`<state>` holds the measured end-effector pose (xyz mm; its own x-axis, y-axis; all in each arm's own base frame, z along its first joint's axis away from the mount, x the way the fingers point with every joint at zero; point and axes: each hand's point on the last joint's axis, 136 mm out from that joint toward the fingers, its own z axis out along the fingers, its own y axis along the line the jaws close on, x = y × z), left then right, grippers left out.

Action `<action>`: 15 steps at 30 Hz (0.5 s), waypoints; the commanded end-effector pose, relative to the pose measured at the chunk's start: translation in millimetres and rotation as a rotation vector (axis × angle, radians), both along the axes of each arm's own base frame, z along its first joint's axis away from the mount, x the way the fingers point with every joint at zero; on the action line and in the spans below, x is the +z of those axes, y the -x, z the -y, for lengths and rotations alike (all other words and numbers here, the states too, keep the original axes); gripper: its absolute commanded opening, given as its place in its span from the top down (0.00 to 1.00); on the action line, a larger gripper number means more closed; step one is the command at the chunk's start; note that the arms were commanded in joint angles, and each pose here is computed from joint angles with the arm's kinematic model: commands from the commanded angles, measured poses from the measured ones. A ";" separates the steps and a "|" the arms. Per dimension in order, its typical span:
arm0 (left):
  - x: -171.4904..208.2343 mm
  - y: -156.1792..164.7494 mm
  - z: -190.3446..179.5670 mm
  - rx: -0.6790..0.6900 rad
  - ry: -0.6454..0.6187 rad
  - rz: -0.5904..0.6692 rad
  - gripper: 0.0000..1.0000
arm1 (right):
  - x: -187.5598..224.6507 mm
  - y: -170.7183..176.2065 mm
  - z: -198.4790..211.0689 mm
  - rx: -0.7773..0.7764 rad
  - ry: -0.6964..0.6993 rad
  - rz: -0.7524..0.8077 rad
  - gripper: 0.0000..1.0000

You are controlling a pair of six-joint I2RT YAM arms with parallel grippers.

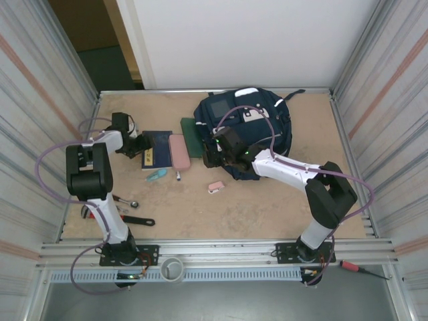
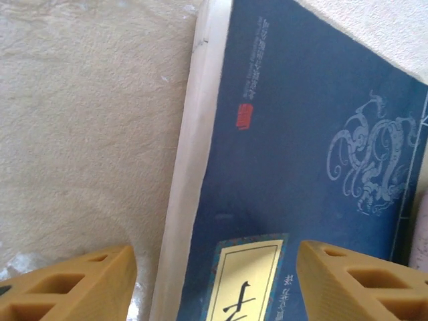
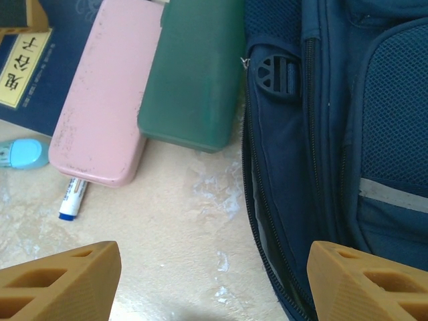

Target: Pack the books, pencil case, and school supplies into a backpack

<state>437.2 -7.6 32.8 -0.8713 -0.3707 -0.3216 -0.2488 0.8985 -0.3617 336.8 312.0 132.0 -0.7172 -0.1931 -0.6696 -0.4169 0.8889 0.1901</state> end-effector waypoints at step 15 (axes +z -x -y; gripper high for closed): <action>-2.4 5.6 9.5 -0.072 0.037 -0.029 0.86 | -37.6 0.7 5.6 -0.031 0.006 -0.102 0.27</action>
